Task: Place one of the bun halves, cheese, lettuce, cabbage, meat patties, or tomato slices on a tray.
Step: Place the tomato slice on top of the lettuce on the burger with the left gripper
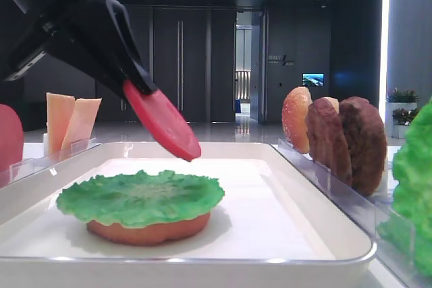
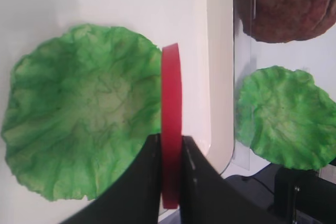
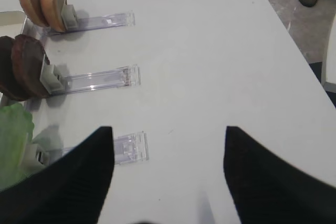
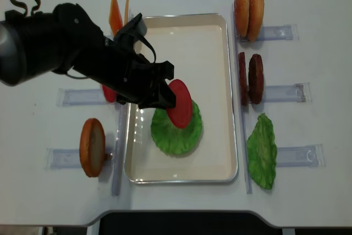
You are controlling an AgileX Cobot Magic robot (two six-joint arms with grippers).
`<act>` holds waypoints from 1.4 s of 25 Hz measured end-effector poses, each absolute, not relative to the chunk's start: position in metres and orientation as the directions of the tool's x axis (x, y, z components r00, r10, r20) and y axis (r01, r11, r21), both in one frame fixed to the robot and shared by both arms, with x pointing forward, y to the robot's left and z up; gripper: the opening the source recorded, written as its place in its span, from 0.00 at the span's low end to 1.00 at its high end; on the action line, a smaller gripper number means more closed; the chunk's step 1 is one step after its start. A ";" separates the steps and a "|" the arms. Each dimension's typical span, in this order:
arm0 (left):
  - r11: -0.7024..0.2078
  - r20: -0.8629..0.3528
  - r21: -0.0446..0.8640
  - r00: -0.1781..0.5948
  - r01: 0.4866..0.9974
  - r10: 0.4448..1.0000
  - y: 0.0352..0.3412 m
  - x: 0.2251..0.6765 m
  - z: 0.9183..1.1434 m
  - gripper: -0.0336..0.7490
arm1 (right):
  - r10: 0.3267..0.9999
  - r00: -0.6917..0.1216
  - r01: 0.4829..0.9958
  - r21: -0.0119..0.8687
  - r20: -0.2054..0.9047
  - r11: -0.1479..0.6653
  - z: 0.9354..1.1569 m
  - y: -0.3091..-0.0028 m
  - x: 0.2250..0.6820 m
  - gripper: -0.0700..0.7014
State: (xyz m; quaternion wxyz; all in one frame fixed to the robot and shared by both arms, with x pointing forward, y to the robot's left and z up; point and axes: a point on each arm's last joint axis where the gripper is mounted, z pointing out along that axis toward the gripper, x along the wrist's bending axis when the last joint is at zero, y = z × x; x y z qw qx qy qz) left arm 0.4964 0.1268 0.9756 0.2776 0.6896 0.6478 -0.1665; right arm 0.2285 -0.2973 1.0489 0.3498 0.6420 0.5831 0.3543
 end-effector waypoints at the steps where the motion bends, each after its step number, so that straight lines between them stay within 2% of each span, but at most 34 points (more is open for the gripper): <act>1: -0.006 -0.594 0.161 0.102 0.987 0.798 0.126 0.497 0.974 0.11 | 0.997 0.069 0.501 0.862 0.047 -0.075 1.049 -0.297 0.229 0.65; 13: -0.038 -0.617 0.110 0.098 0.993 0.781 0.114 0.498 0.952 0.11 | 0.997 0.069 0.501 0.862 0.047 -0.075 1.049 -0.297 0.229 0.65; 35: -0.037 -0.617 0.096 0.088 0.995 0.782 0.113 0.499 0.948 0.11 | 0.997 0.069 0.501 0.862 0.047 -0.075 1.049 -0.297 0.229 0.65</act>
